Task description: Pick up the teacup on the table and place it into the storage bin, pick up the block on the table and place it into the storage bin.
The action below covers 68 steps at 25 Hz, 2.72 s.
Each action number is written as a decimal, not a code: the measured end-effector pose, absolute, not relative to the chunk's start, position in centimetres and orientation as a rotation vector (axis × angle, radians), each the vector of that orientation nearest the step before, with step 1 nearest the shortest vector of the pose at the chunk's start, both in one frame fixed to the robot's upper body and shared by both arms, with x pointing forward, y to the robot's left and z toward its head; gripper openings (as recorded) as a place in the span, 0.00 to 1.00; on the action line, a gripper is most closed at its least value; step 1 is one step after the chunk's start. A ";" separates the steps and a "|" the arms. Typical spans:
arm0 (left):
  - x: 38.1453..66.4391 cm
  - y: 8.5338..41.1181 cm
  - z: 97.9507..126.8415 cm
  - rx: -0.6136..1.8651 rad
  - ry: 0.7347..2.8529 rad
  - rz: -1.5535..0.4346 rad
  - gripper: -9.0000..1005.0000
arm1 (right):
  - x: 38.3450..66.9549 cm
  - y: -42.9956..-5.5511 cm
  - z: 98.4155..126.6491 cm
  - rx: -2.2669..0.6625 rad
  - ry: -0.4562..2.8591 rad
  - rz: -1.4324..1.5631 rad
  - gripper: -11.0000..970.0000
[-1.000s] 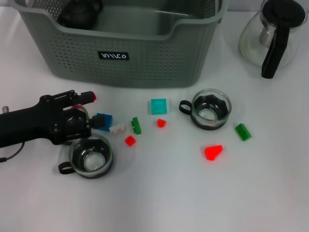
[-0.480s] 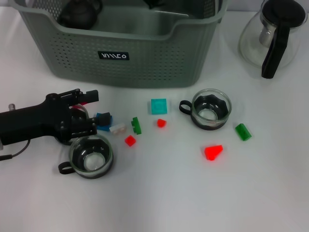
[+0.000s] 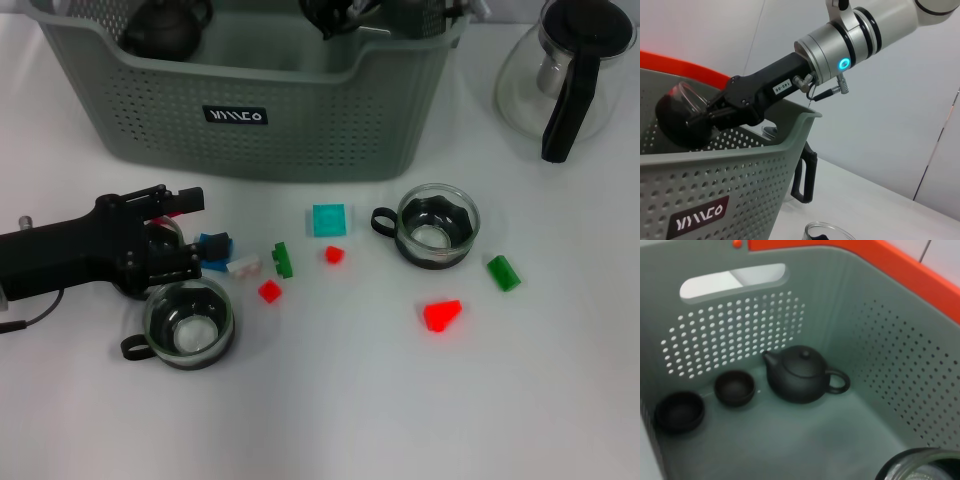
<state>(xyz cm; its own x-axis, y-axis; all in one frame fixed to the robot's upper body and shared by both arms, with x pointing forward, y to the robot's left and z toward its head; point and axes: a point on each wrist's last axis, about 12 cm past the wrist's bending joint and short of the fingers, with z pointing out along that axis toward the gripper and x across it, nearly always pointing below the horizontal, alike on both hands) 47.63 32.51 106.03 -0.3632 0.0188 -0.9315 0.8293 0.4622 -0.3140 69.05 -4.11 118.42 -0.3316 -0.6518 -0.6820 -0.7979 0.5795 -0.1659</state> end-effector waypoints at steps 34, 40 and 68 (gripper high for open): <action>47.3 32.8 105.9 0.714 1.733 -1.028 0.78 | 61.2 -17.0 123.3 -0.919 1.346 1.195 0.86; 47.3 32.8 105.9 0.716 1.736 -1.027 0.78 | 56.8 -19.6 120.7 -1.235 1.249 1.256 0.85; 47.1 33.1 105.4 0.697 1.764 -1.000 0.78 | 57.8 -16.0 116.0 -1.931 2.010 0.709 0.85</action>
